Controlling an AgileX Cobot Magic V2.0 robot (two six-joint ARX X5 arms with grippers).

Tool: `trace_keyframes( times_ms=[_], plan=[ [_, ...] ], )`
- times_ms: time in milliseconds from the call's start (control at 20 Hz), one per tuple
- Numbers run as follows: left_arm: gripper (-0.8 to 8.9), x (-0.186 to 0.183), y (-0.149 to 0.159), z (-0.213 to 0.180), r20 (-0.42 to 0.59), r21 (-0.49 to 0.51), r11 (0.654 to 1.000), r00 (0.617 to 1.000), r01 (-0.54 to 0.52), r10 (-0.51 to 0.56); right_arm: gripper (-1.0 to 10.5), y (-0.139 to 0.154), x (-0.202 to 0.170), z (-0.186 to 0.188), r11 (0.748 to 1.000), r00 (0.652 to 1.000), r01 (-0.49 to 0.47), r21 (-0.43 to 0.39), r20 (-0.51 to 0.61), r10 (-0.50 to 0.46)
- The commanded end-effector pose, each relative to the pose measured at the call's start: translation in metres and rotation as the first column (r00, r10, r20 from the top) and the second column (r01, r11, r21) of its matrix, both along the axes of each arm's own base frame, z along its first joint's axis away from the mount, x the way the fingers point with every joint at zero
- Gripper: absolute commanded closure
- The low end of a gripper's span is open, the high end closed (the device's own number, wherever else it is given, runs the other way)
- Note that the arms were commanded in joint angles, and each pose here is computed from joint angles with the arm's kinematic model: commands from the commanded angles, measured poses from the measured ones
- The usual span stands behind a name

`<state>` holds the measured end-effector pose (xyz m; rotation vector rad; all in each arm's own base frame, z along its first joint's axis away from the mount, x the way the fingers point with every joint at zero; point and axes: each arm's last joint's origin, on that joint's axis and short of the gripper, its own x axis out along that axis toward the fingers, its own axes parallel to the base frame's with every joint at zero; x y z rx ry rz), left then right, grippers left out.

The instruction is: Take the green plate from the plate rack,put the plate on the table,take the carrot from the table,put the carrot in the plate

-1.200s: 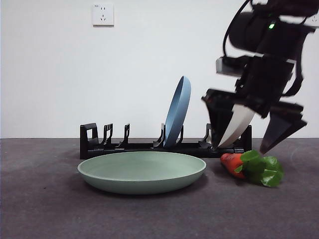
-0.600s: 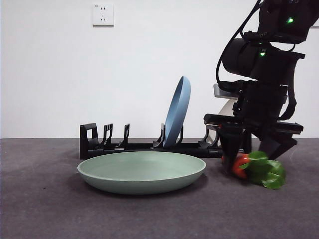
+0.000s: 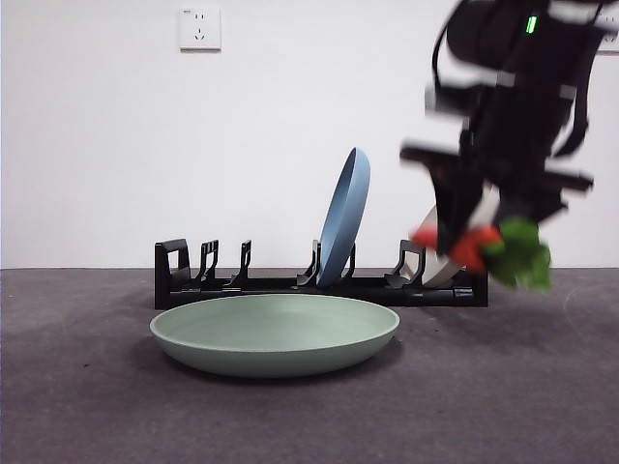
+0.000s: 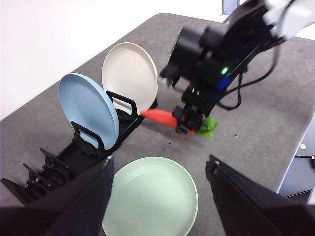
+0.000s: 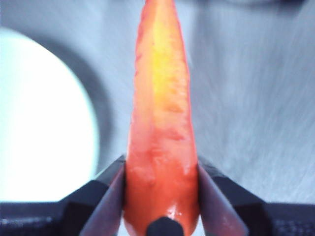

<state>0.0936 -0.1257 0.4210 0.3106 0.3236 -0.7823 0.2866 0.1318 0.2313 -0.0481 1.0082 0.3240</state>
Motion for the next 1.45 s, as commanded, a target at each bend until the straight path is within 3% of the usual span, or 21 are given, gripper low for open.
trace_keyframes(
  times_ms=[50, 450, 750, 1100, 1450],
  plan=[
    [4.91, 0.000, 0.000, 0.000, -0.005, -0.012, 1.000, 1.000, 0.001, -0.001, 9.6, 0.008, -0.011, 0.016, 0.999, 0.999, -0.021, 0.037, 0.044, 0.019],
    [4.91, -0.001, 0.000, 0.000, -0.006, -0.011, 1.000, 1.000, 0.002, -0.002, 9.6, 0.085, -0.034, 0.008, 0.971, 0.981, -0.175, 0.162, 0.110, 0.159],
    [4.92, -0.001, 0.001, -0.001, -0.013, -0.003, 1.000, 1.000, 0.003, -0.003, 9.6, 0.120, -0.017, -0.032, 0.975, 0.983, -0.181, 0.130, 0.013, 0.181],
    [4.95, -0.001, 0.001, -0.002, -0.021, 0.003, 1.000, 1.000, 0.001, -0.001, 9.6, 0.130, -0.015, -0.062, 0.979, 0.978, -0.189, 0.072, -0.077, 0.194],
    [4.95, -0.001, 0.001, -0.002, -0.037, -0.013, 1.000, 0.999, -0.008, 0.008, 9.5, 0.129, -0.018, -0.065, 0.979, 0.973, -0.196, 0.046, -0.111, 0.200]
  ],
)
